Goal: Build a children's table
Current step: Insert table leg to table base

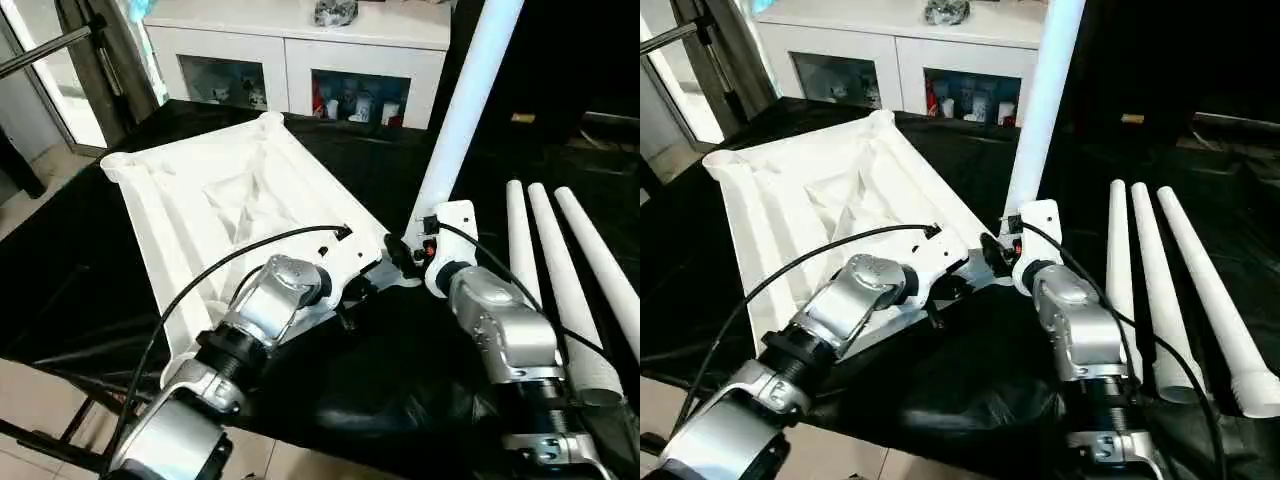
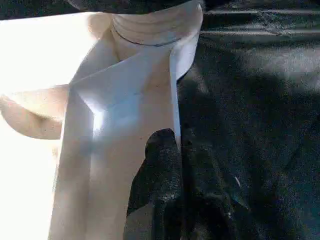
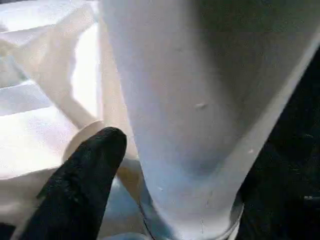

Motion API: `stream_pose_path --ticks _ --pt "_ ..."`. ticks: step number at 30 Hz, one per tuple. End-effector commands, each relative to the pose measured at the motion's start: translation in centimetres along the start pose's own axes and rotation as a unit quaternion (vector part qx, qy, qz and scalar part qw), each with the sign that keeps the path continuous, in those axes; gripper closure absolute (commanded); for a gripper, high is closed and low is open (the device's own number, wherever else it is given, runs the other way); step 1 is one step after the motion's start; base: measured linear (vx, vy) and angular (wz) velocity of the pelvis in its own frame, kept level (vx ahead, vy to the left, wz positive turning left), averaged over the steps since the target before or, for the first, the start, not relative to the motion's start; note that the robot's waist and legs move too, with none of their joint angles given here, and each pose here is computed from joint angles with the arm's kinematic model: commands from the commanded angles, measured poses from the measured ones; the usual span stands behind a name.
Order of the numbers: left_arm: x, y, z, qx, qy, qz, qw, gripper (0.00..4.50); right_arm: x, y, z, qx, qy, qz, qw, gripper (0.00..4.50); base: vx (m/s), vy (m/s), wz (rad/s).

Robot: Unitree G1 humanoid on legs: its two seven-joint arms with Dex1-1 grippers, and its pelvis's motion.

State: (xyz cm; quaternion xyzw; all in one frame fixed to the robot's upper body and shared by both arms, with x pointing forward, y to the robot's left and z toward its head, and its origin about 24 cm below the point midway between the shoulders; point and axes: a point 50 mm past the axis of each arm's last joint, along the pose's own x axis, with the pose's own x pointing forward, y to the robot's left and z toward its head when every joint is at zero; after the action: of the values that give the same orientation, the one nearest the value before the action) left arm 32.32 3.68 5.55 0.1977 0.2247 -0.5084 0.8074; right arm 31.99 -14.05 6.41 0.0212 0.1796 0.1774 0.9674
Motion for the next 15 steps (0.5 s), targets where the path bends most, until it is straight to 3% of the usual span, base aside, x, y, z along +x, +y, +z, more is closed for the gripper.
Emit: stream_pose_path --ticks 1,3,7,15 --pt "-0.2 -1.1 2.2 0.053 -0.049 -0.053 0.996 4.50 -0.1 1.1 -2.1 0.016 0.053 0.061 0.997 0.49 0.000 0.000 0.00" --pt "-0.7 -1.0 1.9 0.058 -0.054 -0.066 0.995 4.50 -0.8 0.5 -1.6 -0.006 0.054 0.087 0.995 0.22 0.000 0.000 0.00" --pt "-1.4 -0.8 1.7 0.068 -0.063 -0.081 0.992 4.50 -2.0 -0.8 -1.2 -0.044 0.060 0.117 0.990 0.22 0.000 0.000 0.00" --pt "-2.7 -0.8 1.4 0.106 -0.091 -0.120 0.983 4.50 -3.9 -1.7 -0.3 -0.091 0.049 0.183 0.978 0.22 0.000 0.000 0.00"
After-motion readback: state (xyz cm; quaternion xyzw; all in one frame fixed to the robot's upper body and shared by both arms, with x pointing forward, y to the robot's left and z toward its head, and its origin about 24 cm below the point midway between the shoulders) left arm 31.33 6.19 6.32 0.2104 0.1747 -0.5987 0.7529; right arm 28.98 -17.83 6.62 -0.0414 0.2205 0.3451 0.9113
